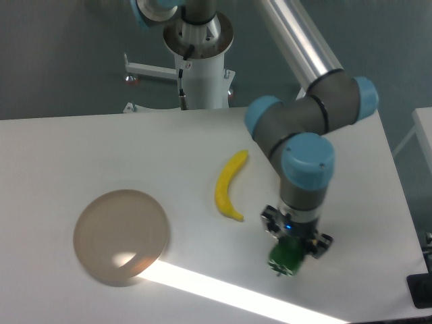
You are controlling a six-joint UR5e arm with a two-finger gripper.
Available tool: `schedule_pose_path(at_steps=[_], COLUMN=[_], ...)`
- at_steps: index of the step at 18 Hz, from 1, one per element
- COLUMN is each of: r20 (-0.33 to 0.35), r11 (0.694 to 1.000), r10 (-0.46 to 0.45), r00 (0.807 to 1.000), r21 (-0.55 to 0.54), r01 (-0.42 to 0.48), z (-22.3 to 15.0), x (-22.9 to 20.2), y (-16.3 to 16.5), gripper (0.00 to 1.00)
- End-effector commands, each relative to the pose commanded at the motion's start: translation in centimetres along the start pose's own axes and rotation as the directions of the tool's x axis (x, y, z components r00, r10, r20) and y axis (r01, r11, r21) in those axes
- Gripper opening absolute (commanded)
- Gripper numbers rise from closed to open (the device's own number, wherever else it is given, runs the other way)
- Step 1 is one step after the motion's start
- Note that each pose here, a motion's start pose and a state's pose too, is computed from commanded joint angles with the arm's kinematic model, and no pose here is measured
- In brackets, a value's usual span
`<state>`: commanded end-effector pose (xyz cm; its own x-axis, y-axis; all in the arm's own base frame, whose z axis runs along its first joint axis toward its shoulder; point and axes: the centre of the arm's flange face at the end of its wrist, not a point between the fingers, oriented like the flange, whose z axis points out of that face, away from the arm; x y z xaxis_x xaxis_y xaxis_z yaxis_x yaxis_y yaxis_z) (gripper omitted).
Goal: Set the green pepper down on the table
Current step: 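Carry the green pepper across the table toward the banana, then lower the green pepper onto the table beside the yellow pepper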
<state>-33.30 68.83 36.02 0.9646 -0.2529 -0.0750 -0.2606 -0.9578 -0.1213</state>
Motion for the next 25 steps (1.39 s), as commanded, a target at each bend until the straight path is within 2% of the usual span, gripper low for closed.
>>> schedule_pose_path(at_steps=[5,8,11,16,18,20,25], r20=[-0.027,-0.007,-0.034,-0.03,-0.023,-0.026,-0.031], r11=[0.996,0.975,0.959,0.965,0.987,0.995,0.996], r10=[-0.086,-0.22,-0.265,-0.241,-0.128,-0.048,-0.041], r00=[0.996,0.975,0.964,0.97,0.991,0.999,0.999], r21=[-0.018,0.038,0.095,0.102,0.095,0.086,0.079], r01=[0.085,0.221,0.267,0.243,0.13,0.05,0.043], z=[2.3,4.1,5.1,7.3,8.0,8.6,8.9], x=[2.2,2.3,2.6,2.4,2.5,2.7,3.1], y=[-0.3,-0.7,-0.9,-1.2,-1.0,-0.6,-0.5], gripper=[0.37,0.37,0.37,0.37,0.37,0.37,0.37])
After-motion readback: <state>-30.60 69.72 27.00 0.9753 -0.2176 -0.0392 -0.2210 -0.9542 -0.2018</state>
